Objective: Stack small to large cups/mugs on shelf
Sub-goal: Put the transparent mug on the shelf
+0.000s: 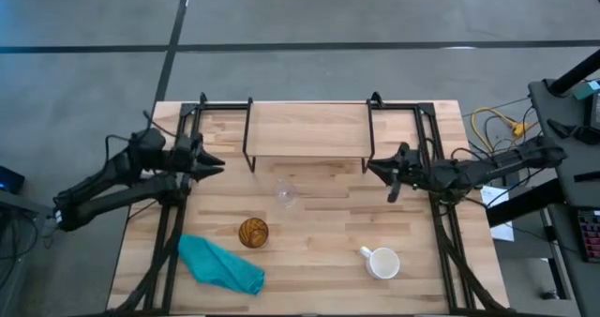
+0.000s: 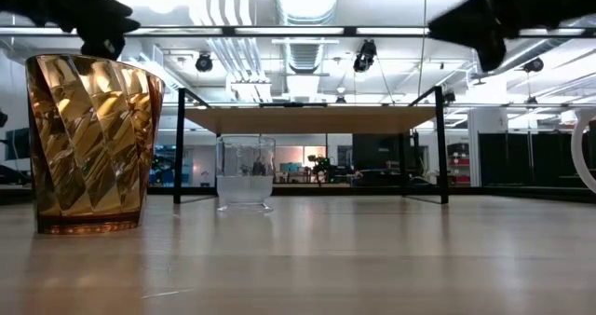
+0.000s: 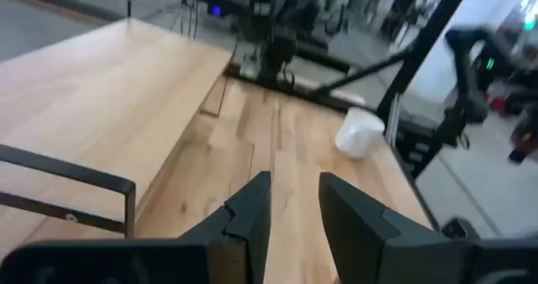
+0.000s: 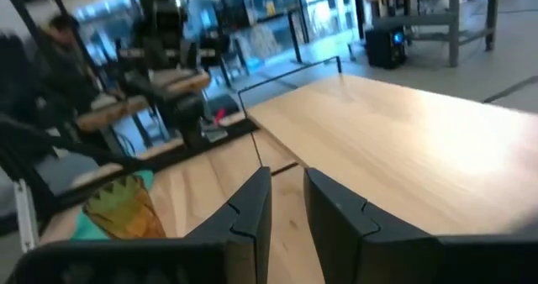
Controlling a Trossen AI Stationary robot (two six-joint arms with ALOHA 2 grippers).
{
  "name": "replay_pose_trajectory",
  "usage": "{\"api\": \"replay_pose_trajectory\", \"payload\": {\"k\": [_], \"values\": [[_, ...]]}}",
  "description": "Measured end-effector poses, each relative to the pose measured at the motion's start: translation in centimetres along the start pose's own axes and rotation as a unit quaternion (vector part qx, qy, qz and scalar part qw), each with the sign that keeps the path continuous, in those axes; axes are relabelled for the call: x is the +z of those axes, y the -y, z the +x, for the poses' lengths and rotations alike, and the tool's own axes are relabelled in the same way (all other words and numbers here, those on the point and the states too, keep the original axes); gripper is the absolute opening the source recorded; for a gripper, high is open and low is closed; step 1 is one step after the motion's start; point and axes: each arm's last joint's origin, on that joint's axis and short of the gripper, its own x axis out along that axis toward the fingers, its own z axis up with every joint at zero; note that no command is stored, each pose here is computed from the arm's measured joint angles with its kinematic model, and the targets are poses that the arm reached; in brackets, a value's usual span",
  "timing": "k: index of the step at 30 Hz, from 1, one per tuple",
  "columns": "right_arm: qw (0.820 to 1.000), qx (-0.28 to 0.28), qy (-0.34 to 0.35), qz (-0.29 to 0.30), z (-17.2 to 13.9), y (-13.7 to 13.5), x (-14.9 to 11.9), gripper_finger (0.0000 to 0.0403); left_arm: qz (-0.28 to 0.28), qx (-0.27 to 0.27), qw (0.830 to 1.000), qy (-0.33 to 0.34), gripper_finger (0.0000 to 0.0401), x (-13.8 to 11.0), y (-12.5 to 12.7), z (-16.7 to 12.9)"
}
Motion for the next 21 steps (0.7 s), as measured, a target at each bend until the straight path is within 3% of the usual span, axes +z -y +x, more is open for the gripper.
{"api": "replay_pose_trajectory", "payload": {"k": [5, 10, 21], "values": [[0.997, 0.002, -0.064, -0.041, 2.4, -3.0, 3.8, 0.0068, 0.059, -0.004, 0.998, 0.007, 0.0089, 3.8, 0.4, 0.6], [0.984, -0.017, -0.15, -0.094, 4.4, -5.4, 6.9, 0.0068, 0.077, -0.009, 0.996, 0.043, 0.0089, 6.9, 1.0, 0.6], [0.943, -0.058, -0.277, -0.176, 8.2, -9.5, 11.2, 0.0068, 0.055, -0.027, 0.99, 0.125, 0.0089, 9.7, 1.7, 0.2]]}}
